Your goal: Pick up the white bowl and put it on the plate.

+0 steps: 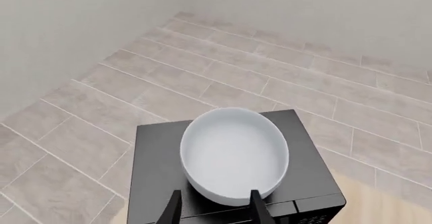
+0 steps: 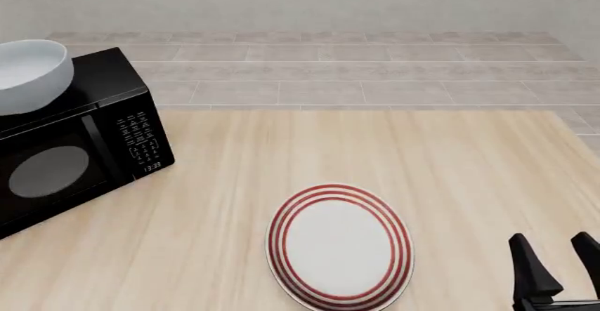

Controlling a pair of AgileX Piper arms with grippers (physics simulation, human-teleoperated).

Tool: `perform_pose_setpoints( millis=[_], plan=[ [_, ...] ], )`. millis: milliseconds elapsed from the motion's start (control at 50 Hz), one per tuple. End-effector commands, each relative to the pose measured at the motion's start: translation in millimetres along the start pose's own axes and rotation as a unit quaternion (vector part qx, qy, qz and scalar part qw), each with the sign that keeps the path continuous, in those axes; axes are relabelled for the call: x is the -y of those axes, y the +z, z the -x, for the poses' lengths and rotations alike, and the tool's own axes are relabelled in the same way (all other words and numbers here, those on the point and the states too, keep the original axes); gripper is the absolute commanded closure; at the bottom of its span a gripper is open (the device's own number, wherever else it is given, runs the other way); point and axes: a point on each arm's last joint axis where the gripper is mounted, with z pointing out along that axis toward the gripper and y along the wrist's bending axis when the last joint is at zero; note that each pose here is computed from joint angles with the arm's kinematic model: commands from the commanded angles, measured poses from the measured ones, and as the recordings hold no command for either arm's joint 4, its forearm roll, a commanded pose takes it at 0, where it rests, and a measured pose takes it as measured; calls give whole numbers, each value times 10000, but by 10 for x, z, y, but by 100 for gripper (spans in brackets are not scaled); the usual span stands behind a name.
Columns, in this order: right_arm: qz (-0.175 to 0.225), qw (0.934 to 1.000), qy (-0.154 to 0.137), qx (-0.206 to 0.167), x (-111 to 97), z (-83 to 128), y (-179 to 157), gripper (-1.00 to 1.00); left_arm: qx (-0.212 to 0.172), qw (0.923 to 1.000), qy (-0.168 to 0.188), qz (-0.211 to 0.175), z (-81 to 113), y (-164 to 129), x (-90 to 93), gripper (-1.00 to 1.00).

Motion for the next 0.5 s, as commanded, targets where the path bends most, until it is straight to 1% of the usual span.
perform_pose_setpoints(
  millis=[20, 80, 180, 260, 280, 340, 400, 420, 440, 460, 500],
  plan=[
    [1, 10000, -4, -47, 0, -9, 0, -100, -273, 9995, -137, 85, 137, 324, -43, -100],
    [21, 10000, 4, -64, -2, -12, 0, -100, -267, 9995, -106, 155, 166, 377, -89, -100],
    [51, 10000, 21, -77, -6, -14, 0, -100, -432, 9988, -106, 226, 130, 558, -139, -100],
    [80, 9999, 15, -118, -9, -21, 1, -100, -549, 9982, -102, 226, 127, 695, -144, -100],
    [94, 9999, 19, -116, -11, -21, 1, -100, -619, 9976, -159, 281, 121, 745, -182, -100],
    [112, 9999, 19, -107, -13, -19, 1, -100, -661, 9970, -184, 353, 137, 824, -237, -100],
    [97, 9999, -12, -100, -11, -18, 1, -100, -712, 9965, -252, 367, 161, 904, -249, -100],
    [95, 9999, 3, -106, -11, -19, 1, -100, -835, 9952, -373, 339, 136, 988, -223, -100],
    [91, 9999, 7, -112, -10, -20, 1, -100, -859, 9950, -332, 391, 130, 1006, -267, -100],
    [82, 9999, -2, -118, -9, -21, 1, -100, -819, 9953, -305, 413, 129, 1017, -288, -100],
    [98, 9999, 5, -126, -11, -23, 1, -100, -879, 9948, -278, 439, 103, 1067, -313, -100]
  ],
)
